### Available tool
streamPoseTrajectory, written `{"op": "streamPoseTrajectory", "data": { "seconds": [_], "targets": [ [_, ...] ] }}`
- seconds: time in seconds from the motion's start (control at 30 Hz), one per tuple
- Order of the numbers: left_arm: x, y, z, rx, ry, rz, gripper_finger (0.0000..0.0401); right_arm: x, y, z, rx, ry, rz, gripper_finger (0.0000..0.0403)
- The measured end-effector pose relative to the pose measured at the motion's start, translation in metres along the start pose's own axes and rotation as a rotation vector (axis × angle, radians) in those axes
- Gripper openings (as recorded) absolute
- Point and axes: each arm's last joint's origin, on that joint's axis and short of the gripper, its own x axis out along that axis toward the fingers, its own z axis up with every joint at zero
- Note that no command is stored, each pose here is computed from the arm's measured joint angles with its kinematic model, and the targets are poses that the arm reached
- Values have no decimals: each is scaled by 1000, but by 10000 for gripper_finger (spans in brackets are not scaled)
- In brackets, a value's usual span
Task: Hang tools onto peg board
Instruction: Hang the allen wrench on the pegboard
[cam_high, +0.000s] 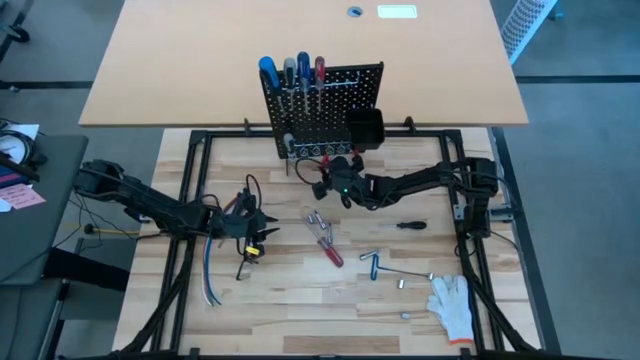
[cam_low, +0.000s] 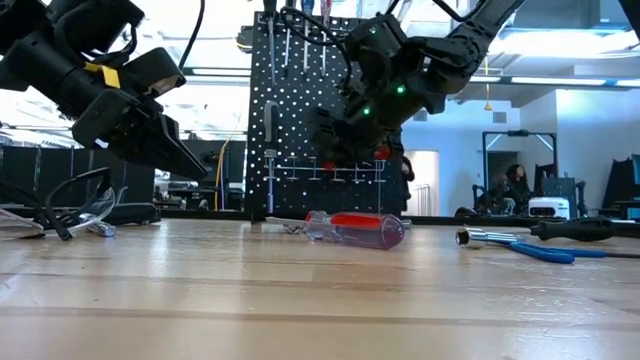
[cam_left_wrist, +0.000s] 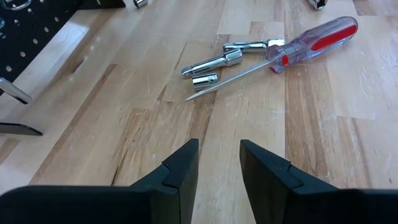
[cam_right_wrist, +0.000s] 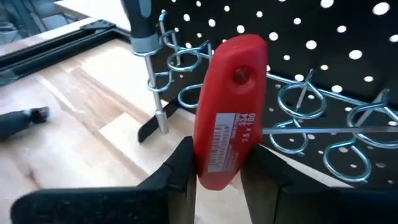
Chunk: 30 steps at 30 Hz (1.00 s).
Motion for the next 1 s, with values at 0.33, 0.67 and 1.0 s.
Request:
{"op": "streamPoseTrajectory", "data": {
  "seconds": [0.33, 0.67, 1.0],
  "targets": [
    [0, 0, 0, 0, 0, 0, 111, -11, 7, 12, 9, 13, 167, 96],
    [0, 0, 0, 0, 0, 0, 111, -34, 16, 32, -32, -22, 303, 100],
    [0, 0, 0, 0, 1, 0, 111, -53, 35, 28, -117, 51, 678, 101]
  ]
}}
